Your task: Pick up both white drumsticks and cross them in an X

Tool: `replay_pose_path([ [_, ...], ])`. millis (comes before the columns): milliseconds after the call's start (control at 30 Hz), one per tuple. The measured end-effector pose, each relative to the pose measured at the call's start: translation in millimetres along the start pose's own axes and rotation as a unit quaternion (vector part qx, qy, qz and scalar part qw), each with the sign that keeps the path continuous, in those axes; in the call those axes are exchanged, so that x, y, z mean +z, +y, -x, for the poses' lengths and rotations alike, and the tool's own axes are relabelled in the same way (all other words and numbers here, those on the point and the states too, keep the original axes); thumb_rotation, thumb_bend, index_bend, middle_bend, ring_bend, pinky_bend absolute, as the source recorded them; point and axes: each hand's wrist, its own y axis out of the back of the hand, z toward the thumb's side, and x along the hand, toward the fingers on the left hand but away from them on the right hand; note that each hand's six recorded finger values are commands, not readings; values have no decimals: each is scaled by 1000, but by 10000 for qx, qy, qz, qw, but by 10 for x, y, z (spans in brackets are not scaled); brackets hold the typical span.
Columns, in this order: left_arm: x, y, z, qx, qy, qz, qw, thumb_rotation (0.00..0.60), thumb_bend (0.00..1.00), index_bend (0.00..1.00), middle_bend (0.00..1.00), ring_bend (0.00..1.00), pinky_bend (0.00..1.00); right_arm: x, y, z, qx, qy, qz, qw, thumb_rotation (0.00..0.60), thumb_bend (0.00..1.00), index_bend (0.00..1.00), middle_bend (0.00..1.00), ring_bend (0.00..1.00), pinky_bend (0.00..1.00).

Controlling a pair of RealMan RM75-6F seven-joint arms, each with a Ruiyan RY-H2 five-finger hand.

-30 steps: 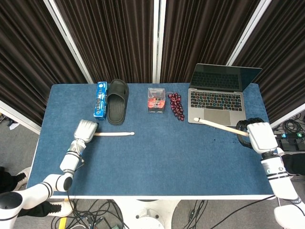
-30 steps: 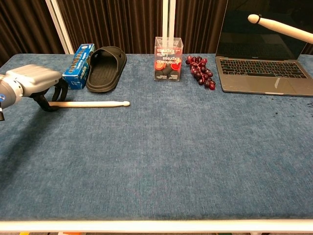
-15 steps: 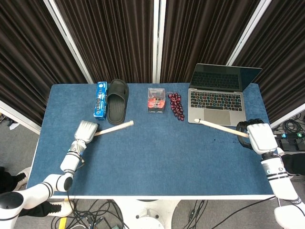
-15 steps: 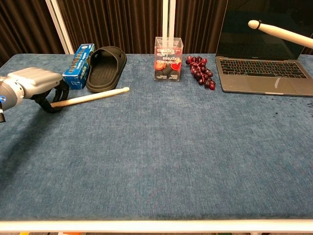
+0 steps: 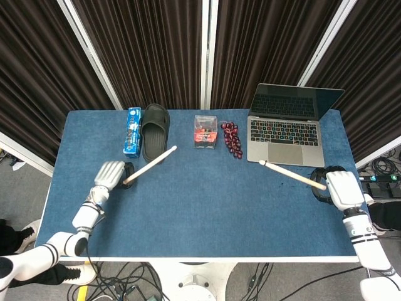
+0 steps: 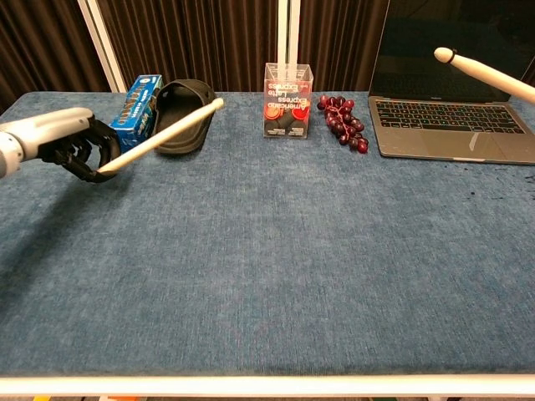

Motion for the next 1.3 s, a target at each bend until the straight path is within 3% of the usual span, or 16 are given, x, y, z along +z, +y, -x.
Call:
replay_pose_path([
  [367,242,-56,519,-297,-1129,896,9891,600,477,665,690,743,935,184,-289,-141,352,370,901,9946,600,687,738,661,392,319],
  [600,692,-8,488,-555,-1696,1549,9717,600,478,665,690,743,934,757,-495,2,513,1070,1681,9786,600,687,741,661,392,318],
  [933,1379,18,374,-774,-2477,1619,9521,600,478,665,689,743,933,1677,-718,235,692,1927,2168,9545,600,688,754,660,402,316],
  [1100,1573,5,332,-865,-2655,1601,9468,600,478,664,689,743,932,1959,-791,317,724,2106,2100,9520,600,688,755,657,402,316],
  [1300,1639,2,303,-879,-2716,1502,9465,600,478,664,689,742,932,2140,-820,354,764,2214,2013,9511,600,688,755,656,403,316],
])
